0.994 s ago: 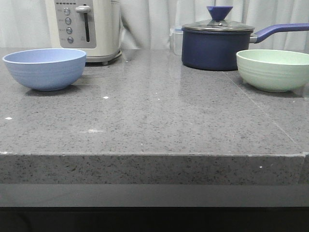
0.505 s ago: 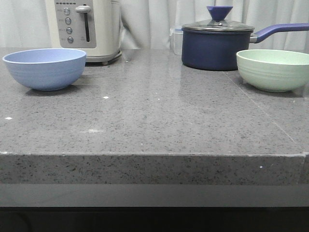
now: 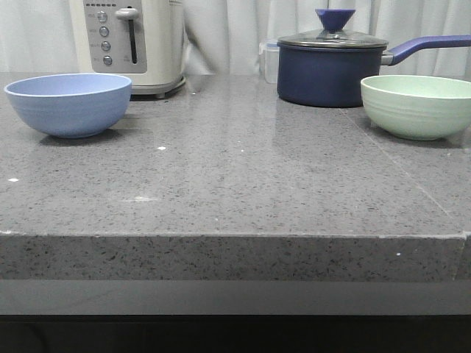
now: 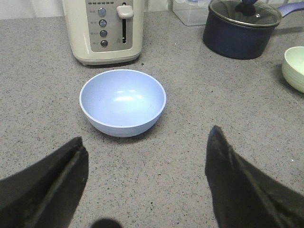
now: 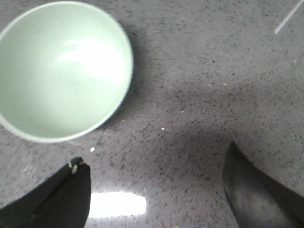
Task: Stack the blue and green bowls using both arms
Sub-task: 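Lower the right gripper onto the rim of the pale green bowl and grasp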
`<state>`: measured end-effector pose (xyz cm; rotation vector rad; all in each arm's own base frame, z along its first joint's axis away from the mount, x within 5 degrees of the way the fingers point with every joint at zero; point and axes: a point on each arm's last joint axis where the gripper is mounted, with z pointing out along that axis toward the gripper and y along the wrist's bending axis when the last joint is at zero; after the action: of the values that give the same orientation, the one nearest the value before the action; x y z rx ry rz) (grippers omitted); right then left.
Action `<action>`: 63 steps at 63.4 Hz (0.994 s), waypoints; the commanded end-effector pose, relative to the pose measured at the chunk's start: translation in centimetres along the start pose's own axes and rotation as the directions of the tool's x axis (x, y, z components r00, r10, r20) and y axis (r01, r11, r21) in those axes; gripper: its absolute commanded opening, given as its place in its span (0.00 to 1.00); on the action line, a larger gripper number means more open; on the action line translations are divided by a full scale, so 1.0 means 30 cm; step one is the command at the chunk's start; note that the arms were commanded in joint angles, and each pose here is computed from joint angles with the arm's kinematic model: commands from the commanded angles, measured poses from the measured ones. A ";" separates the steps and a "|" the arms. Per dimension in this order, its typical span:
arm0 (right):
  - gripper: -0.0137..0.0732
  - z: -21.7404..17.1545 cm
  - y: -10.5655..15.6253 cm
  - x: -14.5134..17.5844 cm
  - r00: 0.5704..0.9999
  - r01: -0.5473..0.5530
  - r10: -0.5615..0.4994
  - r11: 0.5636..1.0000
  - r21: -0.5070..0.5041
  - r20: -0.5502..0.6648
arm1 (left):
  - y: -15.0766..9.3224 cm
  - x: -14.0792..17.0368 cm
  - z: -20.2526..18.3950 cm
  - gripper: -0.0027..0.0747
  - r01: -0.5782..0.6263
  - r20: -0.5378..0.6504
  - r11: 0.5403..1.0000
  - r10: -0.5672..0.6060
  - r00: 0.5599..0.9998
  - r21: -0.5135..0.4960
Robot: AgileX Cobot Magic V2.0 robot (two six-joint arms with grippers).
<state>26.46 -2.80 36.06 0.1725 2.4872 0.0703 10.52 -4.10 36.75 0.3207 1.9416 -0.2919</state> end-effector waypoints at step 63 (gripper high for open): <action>0.25 0.390 -0.046 -0.218 0.991 -0.121 0.099 0.951 -0.285 -0.091 | -0.005 -0.048 -0.012 0.70 -0.003 0.099 1.000 0.003 0.995 0.009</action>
<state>38.79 -4.98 27.41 0.2166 2.6153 0.4997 10.52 -4.10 36.75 0.3223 1.9413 -0.2908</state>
